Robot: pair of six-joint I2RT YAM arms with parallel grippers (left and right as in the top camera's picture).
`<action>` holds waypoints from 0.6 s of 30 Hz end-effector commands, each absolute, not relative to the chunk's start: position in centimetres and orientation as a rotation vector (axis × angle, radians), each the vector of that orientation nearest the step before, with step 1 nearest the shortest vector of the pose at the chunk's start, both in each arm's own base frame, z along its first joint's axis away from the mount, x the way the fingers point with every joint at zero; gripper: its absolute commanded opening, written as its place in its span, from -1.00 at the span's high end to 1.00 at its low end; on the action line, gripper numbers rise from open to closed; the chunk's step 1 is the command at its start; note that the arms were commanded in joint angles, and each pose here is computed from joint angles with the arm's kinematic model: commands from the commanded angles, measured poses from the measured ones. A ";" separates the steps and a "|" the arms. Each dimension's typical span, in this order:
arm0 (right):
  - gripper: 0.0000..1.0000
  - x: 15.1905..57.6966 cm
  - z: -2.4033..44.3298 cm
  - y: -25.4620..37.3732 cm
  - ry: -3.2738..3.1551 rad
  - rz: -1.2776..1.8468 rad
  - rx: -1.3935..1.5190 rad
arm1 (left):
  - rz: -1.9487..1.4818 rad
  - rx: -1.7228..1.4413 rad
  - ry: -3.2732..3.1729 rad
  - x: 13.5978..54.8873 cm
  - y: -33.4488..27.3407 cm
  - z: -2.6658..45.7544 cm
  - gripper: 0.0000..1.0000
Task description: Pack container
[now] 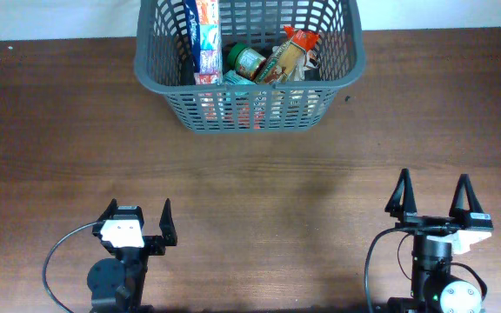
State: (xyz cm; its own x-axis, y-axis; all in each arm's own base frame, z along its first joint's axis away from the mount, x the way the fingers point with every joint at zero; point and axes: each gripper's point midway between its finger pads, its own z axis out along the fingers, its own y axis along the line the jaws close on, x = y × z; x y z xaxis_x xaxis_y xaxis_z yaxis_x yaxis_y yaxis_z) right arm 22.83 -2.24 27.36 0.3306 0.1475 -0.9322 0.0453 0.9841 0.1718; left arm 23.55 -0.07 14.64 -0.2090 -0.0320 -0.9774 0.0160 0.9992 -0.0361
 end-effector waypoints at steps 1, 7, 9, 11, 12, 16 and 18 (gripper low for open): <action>-0.98 22.9 27.0 -1.3 1.239 0.060 0.108 | -0.027 -0.004 1.777 23.5 0.1 14.5 -0.99; -0.98 23.1 26.3 -0.4 1.257 0.075 0.073 | -0.027 -0.004 1.777 23.5 0.1 14.5 -0.99; -0.98 23.2 26.0 -0.3 1.263 0.080 0.074 | -0.027 -0.004 1.776 23.6 0.1 14.6 -0.99; -0.98 23.3 25.7 -0.2 1.270 0.083 0.073 | -0.027 -0.004 1.777 23.5 0.1 14.5 -0.99; -0.98 23.4 25.4 -0.2 1.275 0.083 0.073 | -0.027 -0.004 1.776 23.6 0.1 14.6 -0.98; -0.98 23.7 24.2 0.0 1.293 0.091 0.064 | -0.027 -0.004 1.776 23.6 0.1 14.6 -0.99; -0.98 23.8 24.0 0.0 1.301 0.091 0.064 | -0.027 -0.004 1.777 23.5 0.1 14.5 -0.99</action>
